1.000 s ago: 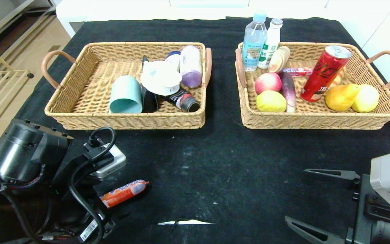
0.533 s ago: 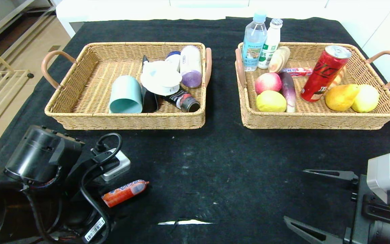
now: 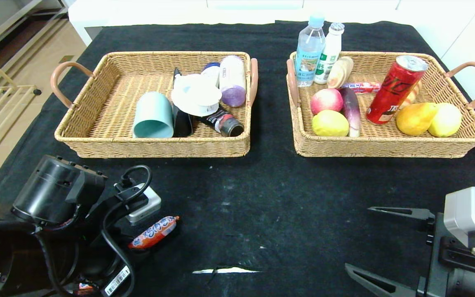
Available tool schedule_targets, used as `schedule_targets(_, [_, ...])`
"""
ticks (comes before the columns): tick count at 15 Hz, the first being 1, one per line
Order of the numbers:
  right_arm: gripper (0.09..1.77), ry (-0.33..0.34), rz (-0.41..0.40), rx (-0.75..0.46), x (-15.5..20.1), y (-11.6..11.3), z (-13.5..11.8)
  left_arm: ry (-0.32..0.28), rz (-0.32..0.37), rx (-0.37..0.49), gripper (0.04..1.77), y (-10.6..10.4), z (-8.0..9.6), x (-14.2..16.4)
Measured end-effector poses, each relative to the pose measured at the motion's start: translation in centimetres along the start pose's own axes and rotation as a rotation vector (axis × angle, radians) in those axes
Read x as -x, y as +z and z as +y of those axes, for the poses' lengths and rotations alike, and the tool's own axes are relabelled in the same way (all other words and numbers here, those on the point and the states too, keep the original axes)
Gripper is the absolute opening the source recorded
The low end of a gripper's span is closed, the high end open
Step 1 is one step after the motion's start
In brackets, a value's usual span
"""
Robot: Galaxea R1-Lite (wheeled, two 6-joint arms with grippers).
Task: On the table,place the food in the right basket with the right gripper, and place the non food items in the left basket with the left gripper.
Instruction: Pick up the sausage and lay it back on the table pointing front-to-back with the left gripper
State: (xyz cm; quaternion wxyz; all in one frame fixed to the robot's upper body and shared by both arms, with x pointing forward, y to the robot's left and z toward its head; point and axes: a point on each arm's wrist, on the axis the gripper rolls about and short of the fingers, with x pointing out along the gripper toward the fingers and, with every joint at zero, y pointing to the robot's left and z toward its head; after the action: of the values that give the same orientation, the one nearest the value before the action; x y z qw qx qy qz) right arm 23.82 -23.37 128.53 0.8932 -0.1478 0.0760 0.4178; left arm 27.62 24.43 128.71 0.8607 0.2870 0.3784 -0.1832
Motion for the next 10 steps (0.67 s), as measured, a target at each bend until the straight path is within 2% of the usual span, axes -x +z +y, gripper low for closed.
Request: schedule_targets(10, [1.71, 0.001, 0.001, -0.001, -0.04, -0.02, -0.01, -0.012, 0.020, -0.014, 0.45, -0.26, -0.44, -0.54])
